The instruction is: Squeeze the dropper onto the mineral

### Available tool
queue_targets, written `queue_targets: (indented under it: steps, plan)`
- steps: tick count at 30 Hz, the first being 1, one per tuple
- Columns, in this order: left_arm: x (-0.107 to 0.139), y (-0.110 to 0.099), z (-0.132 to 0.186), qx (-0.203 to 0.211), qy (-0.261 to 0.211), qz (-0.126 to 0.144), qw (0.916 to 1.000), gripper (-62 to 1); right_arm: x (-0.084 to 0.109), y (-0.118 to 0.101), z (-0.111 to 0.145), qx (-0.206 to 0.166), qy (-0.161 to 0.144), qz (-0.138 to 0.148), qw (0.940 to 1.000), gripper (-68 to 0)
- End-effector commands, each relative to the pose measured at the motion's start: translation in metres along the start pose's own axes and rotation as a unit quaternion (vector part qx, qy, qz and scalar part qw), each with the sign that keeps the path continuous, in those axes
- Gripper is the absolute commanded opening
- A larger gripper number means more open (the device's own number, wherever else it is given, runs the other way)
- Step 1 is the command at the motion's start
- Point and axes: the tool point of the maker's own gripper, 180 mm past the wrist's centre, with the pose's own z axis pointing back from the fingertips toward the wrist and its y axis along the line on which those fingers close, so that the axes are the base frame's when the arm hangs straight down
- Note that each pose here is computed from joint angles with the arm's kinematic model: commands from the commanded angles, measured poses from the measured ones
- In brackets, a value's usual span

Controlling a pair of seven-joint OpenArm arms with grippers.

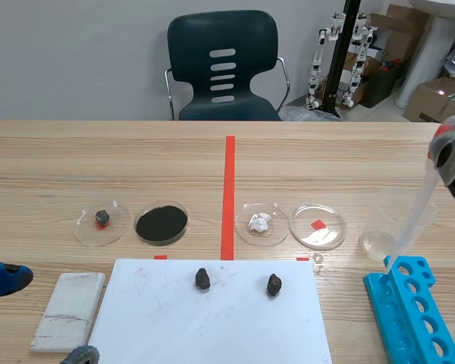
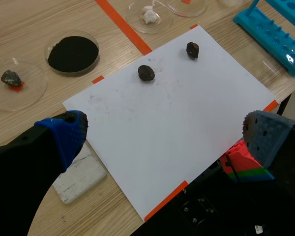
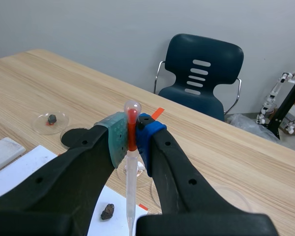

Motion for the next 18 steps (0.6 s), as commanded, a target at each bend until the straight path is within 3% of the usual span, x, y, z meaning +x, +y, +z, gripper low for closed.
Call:
queue_targets:
  steps: [1,18]
  plan:
    - [0.0089,0.0000,-0.0006,0.002,-0.016,0.002,0.9999,1.4,0.0090,-0.0016,-0.0025,-0.001,-0.018,0.004,0.9998,-62.6]
    - [0.0089,0.0000,-0.0006,0.002,-0.016,0.002,0.9999,1.4,0.0107,-0.0039,-0.0055,-0.002,-0.024,0.009,0.9997,-62.7]
